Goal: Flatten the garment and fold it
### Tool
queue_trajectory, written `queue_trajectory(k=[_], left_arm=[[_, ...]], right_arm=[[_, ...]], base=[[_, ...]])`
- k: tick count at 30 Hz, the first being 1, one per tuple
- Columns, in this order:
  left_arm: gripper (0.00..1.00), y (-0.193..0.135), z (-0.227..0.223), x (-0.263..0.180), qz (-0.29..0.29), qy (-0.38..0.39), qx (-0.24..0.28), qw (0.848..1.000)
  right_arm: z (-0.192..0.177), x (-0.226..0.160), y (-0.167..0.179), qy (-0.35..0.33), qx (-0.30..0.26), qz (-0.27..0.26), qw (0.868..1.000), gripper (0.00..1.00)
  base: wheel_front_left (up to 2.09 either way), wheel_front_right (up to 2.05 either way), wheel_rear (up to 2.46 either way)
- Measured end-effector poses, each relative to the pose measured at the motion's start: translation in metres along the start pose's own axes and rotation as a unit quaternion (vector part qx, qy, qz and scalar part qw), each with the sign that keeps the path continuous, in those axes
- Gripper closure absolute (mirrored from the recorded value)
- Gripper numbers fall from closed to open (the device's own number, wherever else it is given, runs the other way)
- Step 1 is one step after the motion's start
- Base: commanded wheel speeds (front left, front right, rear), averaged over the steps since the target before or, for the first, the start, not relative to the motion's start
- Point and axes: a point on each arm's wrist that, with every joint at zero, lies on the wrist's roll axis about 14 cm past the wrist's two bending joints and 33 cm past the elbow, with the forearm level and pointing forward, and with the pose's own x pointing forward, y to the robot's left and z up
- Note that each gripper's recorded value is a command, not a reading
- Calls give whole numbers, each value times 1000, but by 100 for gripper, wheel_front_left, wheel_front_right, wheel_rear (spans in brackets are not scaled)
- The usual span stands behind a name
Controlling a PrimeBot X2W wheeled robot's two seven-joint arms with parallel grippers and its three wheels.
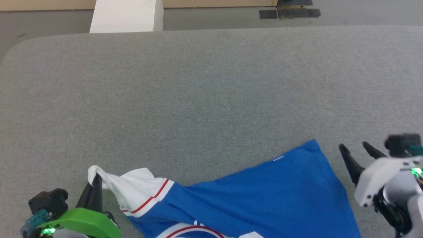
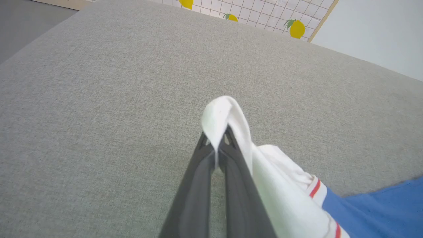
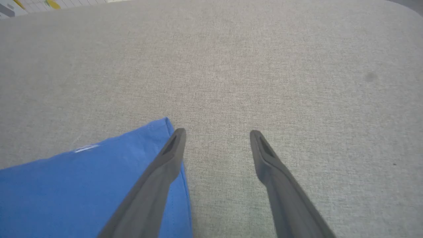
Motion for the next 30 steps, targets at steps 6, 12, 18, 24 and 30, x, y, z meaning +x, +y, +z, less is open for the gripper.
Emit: queue_trajectory(k=[6, 12, 18, 24, 30], left_arm=[[100, 3, -4, 6, 8, 0, -5, 1000], [100, 7, -10, 11, 14, 6, -10, 1000], [100, 10, -16, 14, 20, 10, -16, 1000], [100, 18, -21, 12, 32, 14, -18, 999], [100, 18, -19, 9, 31, 10, -16, 999]], right_arm=[[-6, 26, 32, 117, -72, 71, 988, 0], [-27, 38, 59, 231, -110, 122, 959, 0], [-48, 44, 62, 316, -127, 133, 931, 0], [-55, 47, 68, 350, -127, 146, 916, 100], [-54, 43, 76, 339, -127, 160, 918, 100]], base=[[0, 0, 0], [0, 0, 0], [0, 0, 0], [0, 0, 0], [0, 0, 0]])
